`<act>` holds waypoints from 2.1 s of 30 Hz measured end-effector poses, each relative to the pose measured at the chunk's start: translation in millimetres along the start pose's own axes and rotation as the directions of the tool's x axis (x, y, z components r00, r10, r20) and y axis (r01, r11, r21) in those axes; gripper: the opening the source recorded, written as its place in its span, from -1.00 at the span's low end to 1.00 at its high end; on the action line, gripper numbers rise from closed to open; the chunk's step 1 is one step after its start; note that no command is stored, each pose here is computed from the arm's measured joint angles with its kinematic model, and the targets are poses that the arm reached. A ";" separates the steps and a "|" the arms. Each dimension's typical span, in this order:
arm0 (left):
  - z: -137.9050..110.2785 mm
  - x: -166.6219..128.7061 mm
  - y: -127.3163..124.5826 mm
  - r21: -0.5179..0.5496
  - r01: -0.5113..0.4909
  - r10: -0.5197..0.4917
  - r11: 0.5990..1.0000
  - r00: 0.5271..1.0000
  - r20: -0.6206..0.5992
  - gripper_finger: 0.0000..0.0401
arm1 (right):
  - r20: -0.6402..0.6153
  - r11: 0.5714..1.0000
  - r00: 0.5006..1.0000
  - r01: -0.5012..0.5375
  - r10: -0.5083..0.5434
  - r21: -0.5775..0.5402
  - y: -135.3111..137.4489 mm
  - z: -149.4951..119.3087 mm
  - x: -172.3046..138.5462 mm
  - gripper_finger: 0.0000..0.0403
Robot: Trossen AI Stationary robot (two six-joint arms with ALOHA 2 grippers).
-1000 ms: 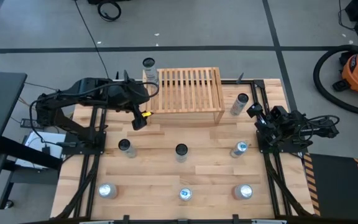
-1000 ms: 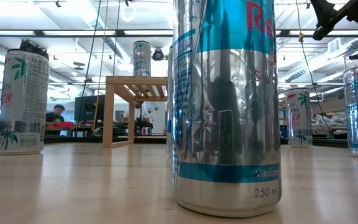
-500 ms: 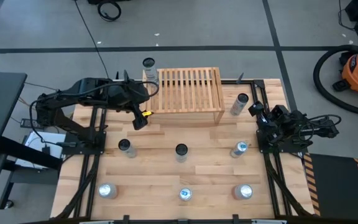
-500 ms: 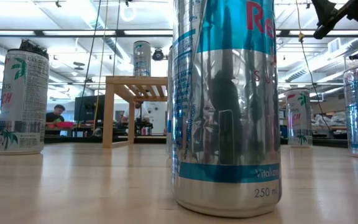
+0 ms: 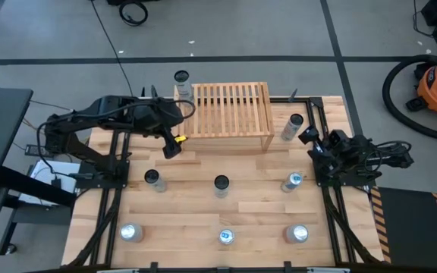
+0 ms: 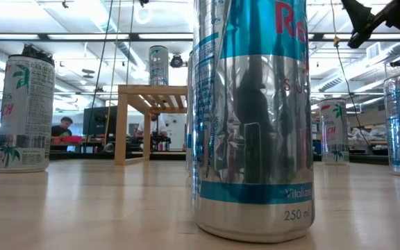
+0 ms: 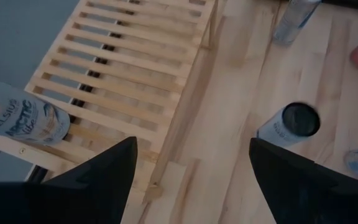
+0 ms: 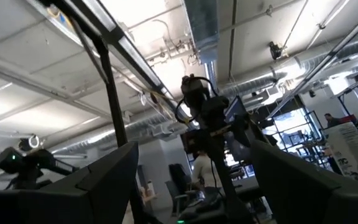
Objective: Place canned beverage on shelf
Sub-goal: Put the white-pink soda can on the shelf aligned with the other white-pink soda can
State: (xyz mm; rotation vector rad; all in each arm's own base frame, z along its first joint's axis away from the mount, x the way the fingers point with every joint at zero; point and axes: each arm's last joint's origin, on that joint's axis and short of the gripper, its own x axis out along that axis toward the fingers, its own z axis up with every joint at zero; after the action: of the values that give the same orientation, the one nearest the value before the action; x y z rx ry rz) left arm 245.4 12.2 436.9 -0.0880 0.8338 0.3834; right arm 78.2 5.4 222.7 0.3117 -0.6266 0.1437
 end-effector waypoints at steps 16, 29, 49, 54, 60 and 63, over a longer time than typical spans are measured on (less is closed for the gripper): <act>-35.6 36.3 -4.0 -0.044 -0.083 0.068 0.996 0.962 -0.264 0.55 | 0.002 0.990 1.000 0.015 -0.015 -0.142 -0.5 -0.1 0.0 0.58; -55.0 26.1 -22.8 -0.127 -0.172 0.116 0.977 0.926 -0.359 0.55 | -0.016 0.990 1.000 0.013 -0.016 -0.143 -0.8 -1.7 0.0 0.58; -87.1 25.2 -53.8 -0.281 -0.275 0.133 0.920 0.890 -0.436 0.55 | -0.084 0.994 0.996 0.024 -0.033 -0.110 -2.7 -8.3 -0.4 0.58; -100.4 36.3 -56.2 -0.254 -0.315 0.162 0.915 0.861 -0.482 0.55 | -0.086 0.994 0.996 0.024 -0.033 -0.111 -2.7 -8.3 -0.4 0.58; -103.1 38.7 -55.8 -0.247 -0.327 0.173 0.912 0.854 -0.491 0.55 | -0.092 0.993 0.995 0.025 -0.035 -0.111 -2.9 -9.0 -0.4 0.58; -103.1 38.6 -55.9 -0.247 -0.326 0.173 0.912 0.854 -0.491 0.55 | -0.102 0.993 0.994 0.027 -0.038 -0.112 -3.2 -10.0 -0.6 0.58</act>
State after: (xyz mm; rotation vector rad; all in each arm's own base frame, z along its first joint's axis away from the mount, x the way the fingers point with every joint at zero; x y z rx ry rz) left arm 216.7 -51.4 335.1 -0.3905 1.2555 0.7699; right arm 84.0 5.7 213.9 0.2061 -0.5236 0.0932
